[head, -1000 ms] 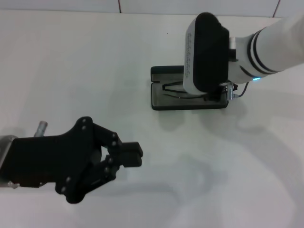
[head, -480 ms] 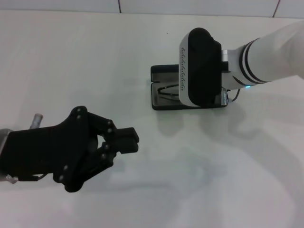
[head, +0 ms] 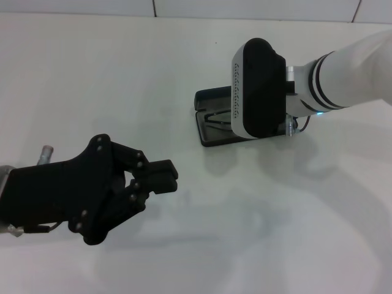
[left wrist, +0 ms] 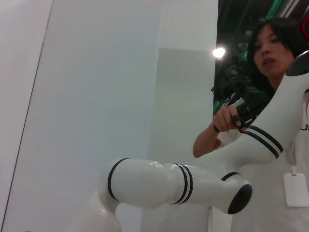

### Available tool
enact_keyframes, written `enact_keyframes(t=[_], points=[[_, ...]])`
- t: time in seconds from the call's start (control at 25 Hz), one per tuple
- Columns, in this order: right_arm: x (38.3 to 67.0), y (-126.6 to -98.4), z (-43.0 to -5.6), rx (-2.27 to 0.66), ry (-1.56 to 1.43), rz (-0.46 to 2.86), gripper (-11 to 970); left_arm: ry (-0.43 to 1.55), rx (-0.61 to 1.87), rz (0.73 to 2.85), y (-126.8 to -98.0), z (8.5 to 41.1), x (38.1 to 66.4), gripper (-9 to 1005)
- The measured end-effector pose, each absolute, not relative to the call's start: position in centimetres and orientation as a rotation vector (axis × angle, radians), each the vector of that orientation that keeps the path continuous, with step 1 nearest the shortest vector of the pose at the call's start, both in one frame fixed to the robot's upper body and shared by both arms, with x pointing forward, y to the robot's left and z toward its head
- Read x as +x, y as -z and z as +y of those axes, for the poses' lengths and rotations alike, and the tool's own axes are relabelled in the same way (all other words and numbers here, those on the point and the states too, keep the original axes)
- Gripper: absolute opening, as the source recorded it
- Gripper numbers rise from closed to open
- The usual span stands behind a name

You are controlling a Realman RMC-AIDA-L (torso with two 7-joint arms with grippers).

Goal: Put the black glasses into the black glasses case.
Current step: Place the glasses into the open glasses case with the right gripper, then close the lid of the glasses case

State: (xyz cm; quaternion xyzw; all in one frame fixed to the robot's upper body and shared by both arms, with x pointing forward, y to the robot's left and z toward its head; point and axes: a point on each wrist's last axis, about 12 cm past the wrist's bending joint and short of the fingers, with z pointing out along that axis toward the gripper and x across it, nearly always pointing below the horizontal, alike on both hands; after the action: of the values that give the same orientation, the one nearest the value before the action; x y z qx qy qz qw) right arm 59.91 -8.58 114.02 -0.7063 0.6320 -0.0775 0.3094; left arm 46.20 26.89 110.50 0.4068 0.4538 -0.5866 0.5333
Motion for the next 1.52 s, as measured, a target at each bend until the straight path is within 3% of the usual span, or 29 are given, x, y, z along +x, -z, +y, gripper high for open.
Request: enact_keyframes(t=[1.08, 1.28, 1.52], points=[[59.5, -115.0, -8.4, -1.929, 0.294, 1.619, 172, 1.385, 0.959, 1.084, -110.2, 27.1, 45.8, 79], [59.3, -115.1, -8.4, -1.941, 0.291, 1.627, 242, 1.379, 0.96, 1.081, -110.2, 27.1, 45.8, 79], [57.9, -116.0, -9.0, -1.893, 0.222, 1.652, 243, 1.361, 0.944, 1.077, -110.3, 27.3, 45.9, 79]])
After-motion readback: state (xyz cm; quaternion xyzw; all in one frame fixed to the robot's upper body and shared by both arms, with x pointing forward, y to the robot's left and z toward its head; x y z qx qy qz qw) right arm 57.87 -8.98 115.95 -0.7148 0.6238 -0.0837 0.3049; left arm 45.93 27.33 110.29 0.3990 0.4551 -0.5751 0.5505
